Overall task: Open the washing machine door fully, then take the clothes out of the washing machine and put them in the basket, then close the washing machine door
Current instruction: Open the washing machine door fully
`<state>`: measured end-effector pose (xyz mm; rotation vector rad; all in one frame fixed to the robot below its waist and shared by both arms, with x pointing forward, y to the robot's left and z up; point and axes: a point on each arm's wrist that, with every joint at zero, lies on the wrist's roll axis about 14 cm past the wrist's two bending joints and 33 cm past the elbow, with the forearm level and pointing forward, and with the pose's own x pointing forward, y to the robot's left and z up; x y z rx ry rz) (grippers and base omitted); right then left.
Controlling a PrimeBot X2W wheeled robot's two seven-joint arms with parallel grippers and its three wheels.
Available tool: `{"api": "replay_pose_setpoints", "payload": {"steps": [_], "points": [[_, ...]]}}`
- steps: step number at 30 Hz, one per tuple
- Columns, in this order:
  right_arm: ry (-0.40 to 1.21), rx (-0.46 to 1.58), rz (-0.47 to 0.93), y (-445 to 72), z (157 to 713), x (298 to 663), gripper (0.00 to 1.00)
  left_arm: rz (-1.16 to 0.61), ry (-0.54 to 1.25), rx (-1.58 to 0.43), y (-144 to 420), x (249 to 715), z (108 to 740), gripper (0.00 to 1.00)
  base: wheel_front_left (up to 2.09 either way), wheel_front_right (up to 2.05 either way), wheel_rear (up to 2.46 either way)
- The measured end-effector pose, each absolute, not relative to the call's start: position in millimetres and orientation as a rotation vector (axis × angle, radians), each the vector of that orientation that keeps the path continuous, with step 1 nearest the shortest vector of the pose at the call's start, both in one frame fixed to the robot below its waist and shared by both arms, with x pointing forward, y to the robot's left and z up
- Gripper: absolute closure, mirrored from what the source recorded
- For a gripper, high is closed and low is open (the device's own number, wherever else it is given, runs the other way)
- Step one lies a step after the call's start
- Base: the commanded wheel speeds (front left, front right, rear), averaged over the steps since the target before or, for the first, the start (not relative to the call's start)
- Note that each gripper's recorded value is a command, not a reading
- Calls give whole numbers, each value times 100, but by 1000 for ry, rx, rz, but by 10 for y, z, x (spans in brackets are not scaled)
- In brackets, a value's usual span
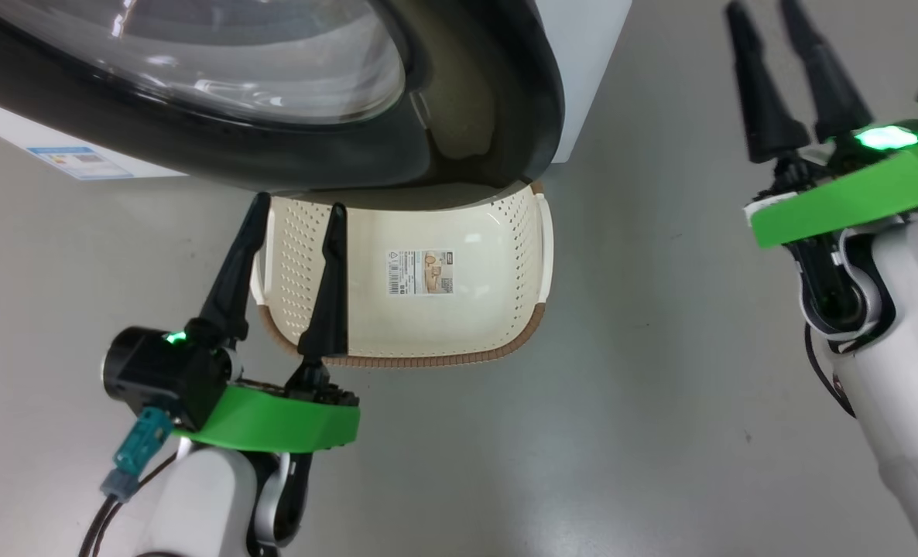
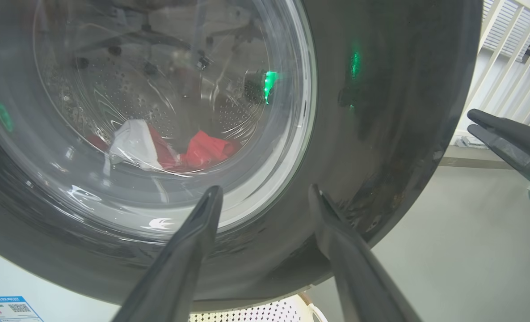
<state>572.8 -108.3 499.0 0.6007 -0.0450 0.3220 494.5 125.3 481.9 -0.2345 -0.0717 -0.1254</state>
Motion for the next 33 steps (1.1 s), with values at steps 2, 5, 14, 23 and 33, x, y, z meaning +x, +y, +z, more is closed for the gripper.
{"api": "replay_pose_setpoints", "payload": {"steps": [2, 5, 14, 23, 33], "points": [[-86, 545, 278, -1215, 5015, 5693, 0, -126, -75, -236, 1248, 4953, 4826, 0, 0, 0, 0], [-118, 470, 228, -1318, 4990, 5575, 0, -119, -86, -238, 1266, 4966, 4858, 0, 0, 0, 0], [-204, 247, 154, -1526, 5102, 5327, 0, -103, -96, -223, 1289, 4976, 4882, 0, 0, 0, 0], [-117, 240, 127, -1547, 4791, 5102, 0, -93, -100, -215, 1318, 4976, 4882, 0, 0, 0, 0], [-88, 249, 134, -1495, 4694, 5059, 0, -92, -96, -215, 1318, 4979, 4862, 0, 0, 0, 0]]}}
